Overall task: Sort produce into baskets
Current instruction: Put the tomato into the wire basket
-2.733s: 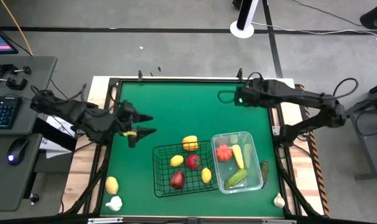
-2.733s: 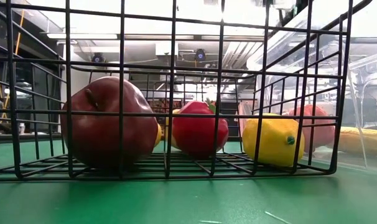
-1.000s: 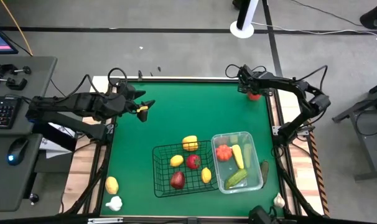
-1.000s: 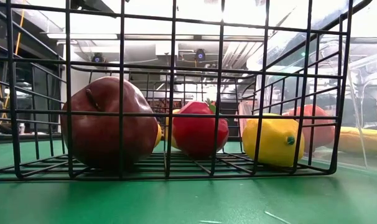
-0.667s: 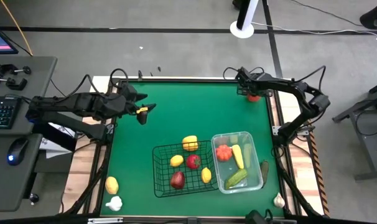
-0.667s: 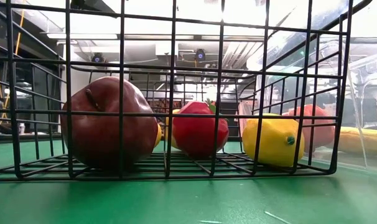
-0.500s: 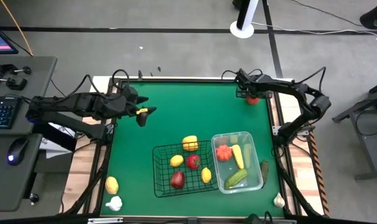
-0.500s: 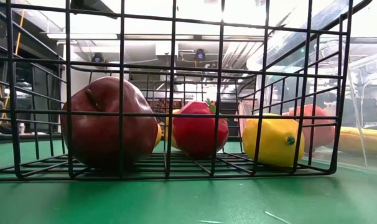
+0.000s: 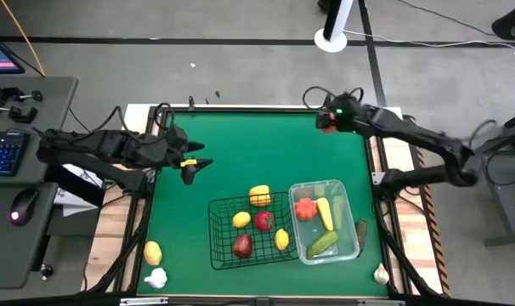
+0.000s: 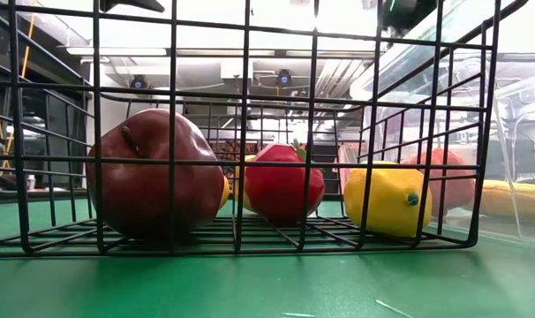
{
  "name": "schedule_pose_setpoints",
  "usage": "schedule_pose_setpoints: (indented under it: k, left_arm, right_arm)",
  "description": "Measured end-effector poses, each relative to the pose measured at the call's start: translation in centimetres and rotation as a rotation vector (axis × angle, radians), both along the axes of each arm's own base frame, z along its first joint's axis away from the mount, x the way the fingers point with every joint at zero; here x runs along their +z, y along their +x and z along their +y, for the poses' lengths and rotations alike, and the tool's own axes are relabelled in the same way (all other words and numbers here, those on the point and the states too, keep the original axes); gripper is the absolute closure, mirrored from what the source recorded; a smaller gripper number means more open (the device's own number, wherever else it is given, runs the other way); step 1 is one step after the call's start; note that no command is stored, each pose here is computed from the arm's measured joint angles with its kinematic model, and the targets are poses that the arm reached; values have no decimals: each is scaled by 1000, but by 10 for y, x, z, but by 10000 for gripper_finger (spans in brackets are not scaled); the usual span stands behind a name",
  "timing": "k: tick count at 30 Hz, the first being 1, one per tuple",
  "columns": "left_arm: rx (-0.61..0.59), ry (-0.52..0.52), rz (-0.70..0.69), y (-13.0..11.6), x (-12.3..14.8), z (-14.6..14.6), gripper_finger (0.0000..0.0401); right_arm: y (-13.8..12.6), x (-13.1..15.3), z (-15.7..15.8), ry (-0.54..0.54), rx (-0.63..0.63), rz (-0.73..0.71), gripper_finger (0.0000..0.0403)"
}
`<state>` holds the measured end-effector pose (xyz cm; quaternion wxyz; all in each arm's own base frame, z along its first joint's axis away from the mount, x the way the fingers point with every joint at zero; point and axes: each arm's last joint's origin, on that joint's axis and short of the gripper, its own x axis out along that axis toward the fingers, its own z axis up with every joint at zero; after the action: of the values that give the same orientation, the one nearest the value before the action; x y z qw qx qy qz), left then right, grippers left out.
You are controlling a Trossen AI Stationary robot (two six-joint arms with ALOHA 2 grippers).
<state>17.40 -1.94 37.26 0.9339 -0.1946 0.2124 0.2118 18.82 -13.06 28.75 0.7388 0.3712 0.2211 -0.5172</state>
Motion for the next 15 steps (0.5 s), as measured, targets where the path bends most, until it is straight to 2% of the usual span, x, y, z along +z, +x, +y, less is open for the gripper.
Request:
schedule_pose_setpoints:
  k: [4, 7, 10, 15]
  left_arm:
    - [-31, 27, 8, -1, 0, -3, 103]
    - [-33, 31, 10, 0, 0, -4, 103]
    - [-28, 34, 9, -1, 0, -4, 103]
    - [-15, 40, 7, 0, 0, -4, 103]
  right_arm:
    - [19, 38, 39, -88, 351, -339, 134]
    - [34, 54, 75, -59, 545, -532, 135]
    - [51, 57, 112, -4, 673, -638, 135]
    - [80, 43, 172, 121, 807, -706, 137]
